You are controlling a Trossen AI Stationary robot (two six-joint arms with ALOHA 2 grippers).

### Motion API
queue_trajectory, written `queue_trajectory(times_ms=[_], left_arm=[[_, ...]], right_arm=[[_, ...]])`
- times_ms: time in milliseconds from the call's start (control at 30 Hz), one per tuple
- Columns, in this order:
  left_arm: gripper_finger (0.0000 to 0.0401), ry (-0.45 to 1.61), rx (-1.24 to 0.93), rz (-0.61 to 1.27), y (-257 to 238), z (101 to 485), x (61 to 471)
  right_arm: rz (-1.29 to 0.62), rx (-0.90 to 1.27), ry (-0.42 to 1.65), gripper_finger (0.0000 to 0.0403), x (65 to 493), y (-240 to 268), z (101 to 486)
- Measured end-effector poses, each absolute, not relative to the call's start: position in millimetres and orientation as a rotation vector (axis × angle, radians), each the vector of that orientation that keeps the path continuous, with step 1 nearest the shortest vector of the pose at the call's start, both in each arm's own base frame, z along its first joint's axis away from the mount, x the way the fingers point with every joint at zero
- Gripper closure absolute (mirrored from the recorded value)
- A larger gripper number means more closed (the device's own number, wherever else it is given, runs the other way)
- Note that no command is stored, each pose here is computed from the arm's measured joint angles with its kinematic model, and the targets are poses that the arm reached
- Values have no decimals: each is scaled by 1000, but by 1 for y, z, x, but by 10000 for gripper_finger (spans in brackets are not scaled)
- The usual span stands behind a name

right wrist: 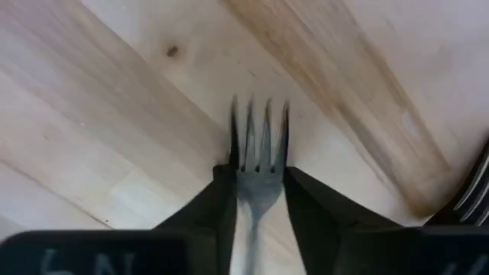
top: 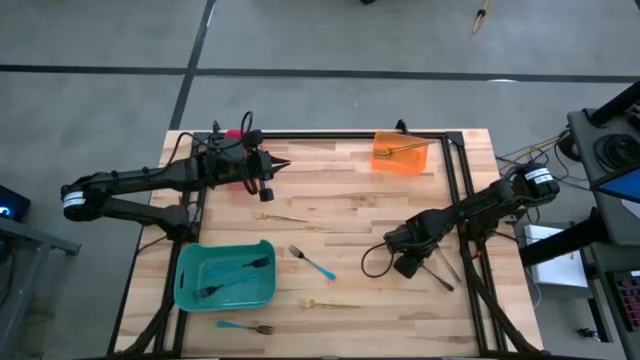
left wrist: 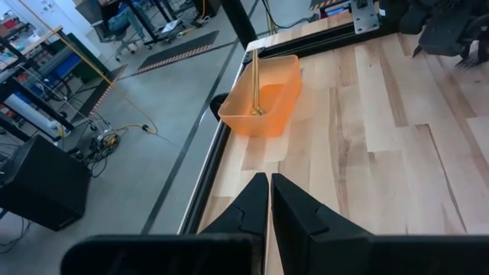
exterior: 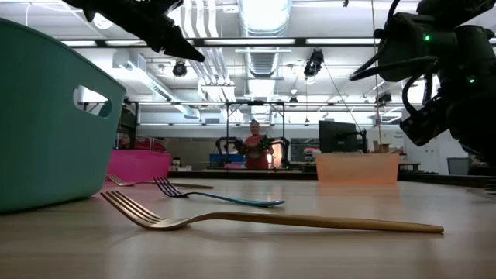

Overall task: Sort silverware by color (type)
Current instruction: Put the black fork into the red bin

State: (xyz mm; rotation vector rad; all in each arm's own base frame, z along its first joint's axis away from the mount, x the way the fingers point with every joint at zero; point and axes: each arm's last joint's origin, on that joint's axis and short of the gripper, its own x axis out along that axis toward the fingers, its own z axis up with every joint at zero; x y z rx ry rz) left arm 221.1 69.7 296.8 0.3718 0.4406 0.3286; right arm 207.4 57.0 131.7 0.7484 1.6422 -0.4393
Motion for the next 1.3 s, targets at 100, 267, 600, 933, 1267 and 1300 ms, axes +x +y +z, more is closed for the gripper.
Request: queue_trajectory(times_ms=[100, 267, 600, 933, 1267, 1300], left_arm=[[401, 440, 369, 329, 70, 297, 221], [401, 440, 369, 329, 70, 297, 221], [401, 441, 369, 329, 70, 297, 221], [401, 437, 349, 333, 70, 296, 221], [401, 442, 341, 365, 70, 296, 221], [401, 442, 341, 367, 71, 296, 221]], right_arm=[[-418, 726, 1637, 342, 208, 57, 132], [-359, 689, 1622, 385, 212, 58, 135], [-234, 572, 1477, 395, 238, 61, 162], [-229, 332, 1456, 395, 248, 56, 193], [-224, -49, 1256, 394, 274, 47, 240], [-230, -90, 1237, 394, 276, 44, 244]])
